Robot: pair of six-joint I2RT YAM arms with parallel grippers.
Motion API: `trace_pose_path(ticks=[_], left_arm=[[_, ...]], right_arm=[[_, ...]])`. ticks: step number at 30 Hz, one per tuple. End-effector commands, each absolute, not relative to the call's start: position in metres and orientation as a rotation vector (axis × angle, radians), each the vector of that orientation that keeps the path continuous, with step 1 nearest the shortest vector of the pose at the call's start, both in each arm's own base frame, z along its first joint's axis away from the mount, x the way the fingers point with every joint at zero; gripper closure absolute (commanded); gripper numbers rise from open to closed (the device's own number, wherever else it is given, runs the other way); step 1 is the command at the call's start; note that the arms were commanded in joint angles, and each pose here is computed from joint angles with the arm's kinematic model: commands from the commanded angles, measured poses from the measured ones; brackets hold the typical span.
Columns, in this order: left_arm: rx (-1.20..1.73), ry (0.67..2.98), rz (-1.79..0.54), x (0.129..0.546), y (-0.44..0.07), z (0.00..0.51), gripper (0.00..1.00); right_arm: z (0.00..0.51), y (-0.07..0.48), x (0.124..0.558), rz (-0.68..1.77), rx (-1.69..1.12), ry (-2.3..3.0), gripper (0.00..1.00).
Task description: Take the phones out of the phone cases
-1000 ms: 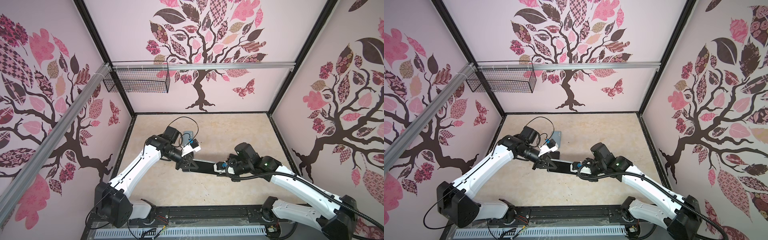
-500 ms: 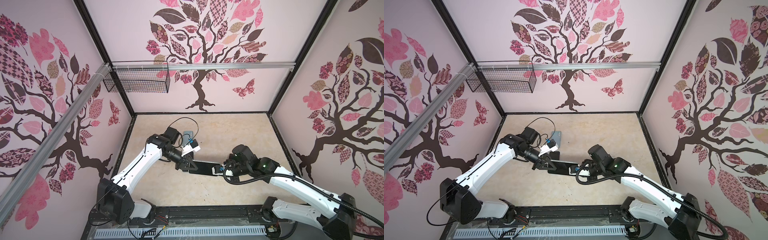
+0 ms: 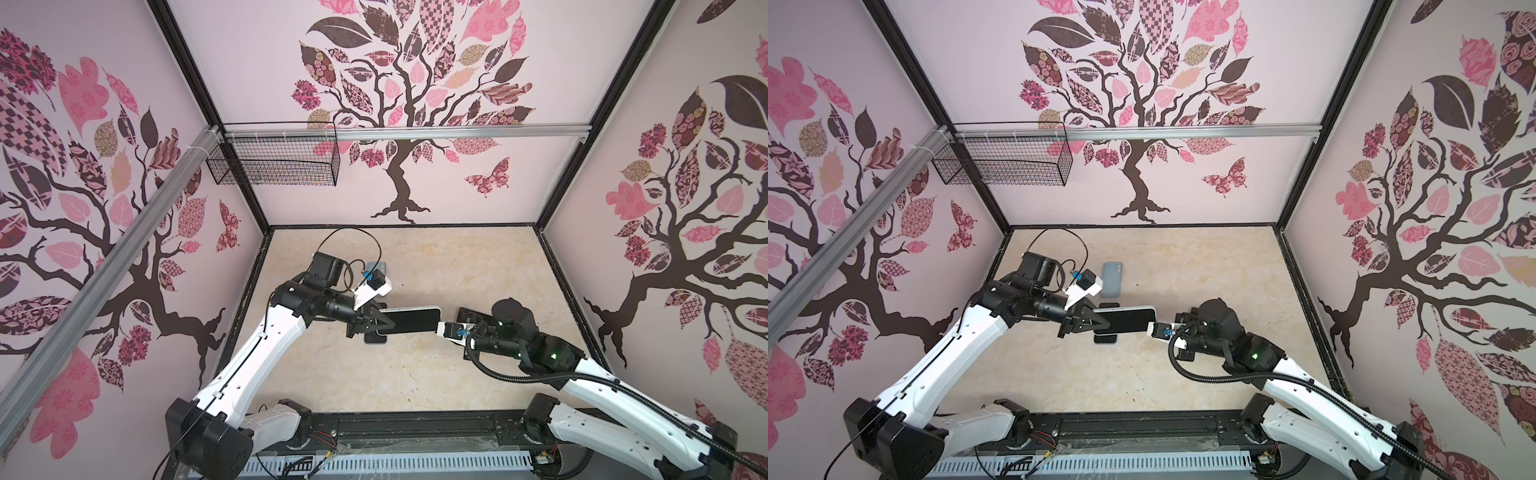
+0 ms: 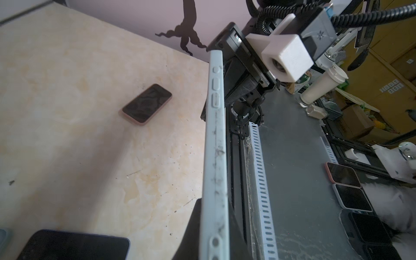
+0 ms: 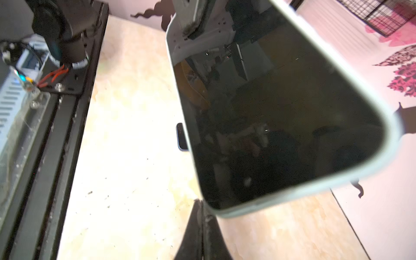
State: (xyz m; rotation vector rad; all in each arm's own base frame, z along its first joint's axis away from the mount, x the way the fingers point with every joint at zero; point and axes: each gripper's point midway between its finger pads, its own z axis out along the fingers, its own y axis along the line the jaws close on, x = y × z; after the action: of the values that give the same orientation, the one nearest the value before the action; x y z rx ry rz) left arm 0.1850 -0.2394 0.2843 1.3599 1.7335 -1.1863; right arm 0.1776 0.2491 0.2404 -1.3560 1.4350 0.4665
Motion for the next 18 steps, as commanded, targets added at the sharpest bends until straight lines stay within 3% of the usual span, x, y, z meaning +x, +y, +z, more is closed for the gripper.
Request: trace_pose_path(ticks=[1,8,9,18], left_arm=[[1.276,1.610,-1.211,0.196,-0.245,0.309,1.00],[1.091,1.600,-1.209,0.214,-0.246,0.324,1.00],[1.070,1.599,-1.200,0.217,-0.246,0.325,1.00],[0.895,1.610,-1.269,0.232,-0.248,0.337,1.00]], right_arm=[[0.264,0.241,0.195,0.589,-1.025,1.543,0.87],[0.260,0.231,0.208,0.743,-0.691,1.635,0.60],[0.263,0.229,0.206,0.763,-0.665,1.631,0.54],[0.310,0.213,0.217,0.916,-0.324,1.641,0.24]])
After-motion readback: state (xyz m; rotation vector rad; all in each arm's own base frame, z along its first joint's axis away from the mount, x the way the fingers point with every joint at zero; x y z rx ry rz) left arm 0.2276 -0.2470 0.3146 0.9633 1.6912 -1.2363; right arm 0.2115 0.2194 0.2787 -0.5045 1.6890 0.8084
